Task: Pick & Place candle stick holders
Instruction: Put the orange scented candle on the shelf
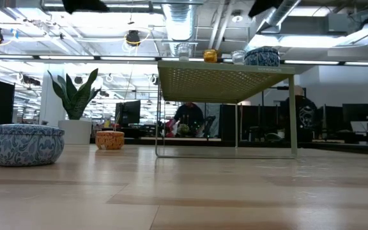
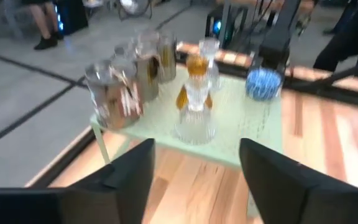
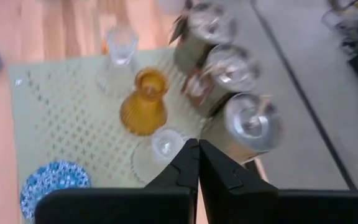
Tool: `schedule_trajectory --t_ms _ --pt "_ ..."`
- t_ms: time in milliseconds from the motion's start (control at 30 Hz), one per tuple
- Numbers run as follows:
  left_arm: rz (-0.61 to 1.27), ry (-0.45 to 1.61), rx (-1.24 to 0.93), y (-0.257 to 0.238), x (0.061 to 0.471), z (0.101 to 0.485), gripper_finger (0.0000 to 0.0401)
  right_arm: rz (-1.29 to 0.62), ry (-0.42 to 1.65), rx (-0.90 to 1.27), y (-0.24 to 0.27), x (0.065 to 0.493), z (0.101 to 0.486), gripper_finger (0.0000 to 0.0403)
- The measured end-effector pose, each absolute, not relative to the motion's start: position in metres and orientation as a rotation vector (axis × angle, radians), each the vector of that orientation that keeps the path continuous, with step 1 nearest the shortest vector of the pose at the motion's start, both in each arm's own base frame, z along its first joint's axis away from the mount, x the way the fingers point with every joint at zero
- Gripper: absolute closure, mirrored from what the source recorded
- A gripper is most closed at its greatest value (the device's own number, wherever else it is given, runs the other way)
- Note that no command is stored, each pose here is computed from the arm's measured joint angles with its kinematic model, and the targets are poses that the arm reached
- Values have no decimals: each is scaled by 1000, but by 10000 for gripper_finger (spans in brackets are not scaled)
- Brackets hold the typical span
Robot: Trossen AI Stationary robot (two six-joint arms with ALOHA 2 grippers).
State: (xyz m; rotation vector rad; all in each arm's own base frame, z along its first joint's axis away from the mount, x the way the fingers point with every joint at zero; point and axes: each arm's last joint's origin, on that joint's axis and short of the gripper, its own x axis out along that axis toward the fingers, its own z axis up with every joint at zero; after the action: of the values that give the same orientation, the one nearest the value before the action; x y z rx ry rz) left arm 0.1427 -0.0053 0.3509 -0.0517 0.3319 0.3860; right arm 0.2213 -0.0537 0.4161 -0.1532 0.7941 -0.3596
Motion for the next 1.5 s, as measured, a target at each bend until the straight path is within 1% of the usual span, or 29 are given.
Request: schedule_trajectory --t_ms 133,200,267,467,567,733,900,1033,1200,1500 --pt "443 425 -80 -1 160 329 120 -408 731 -144 -50 206 430 403" --pt "500 464 -149 4 166 314 105 -425 708 -134 -49 199 435 403" --pt "555 503 -202 12 168 300 97 -437 700 -128 -48 192 437 403" --pt "570 618 -202 28 165 253 95 -438 701 -127 -45 178 440 403" --pt "545 568 -183 33 164 234 92 -437 707 -127 -45 178 440 403" --pt "436 403 -95 36 166 206 91 -431 749 -134 -45 178 436 403" --pt "453 399 -88 42 162 174 91 -426 788 -136 -45 176 433 403" --pt "449 428 -86 45 163 161 92 -427 797 -130 -44 175 433 403" --pt "419 424 -79 51 171 156 92 -431 806 -130 -45 174 432 403" --pt "458 521 -96 61 178 135 92 -433 812 -128 -46 174 432 403"
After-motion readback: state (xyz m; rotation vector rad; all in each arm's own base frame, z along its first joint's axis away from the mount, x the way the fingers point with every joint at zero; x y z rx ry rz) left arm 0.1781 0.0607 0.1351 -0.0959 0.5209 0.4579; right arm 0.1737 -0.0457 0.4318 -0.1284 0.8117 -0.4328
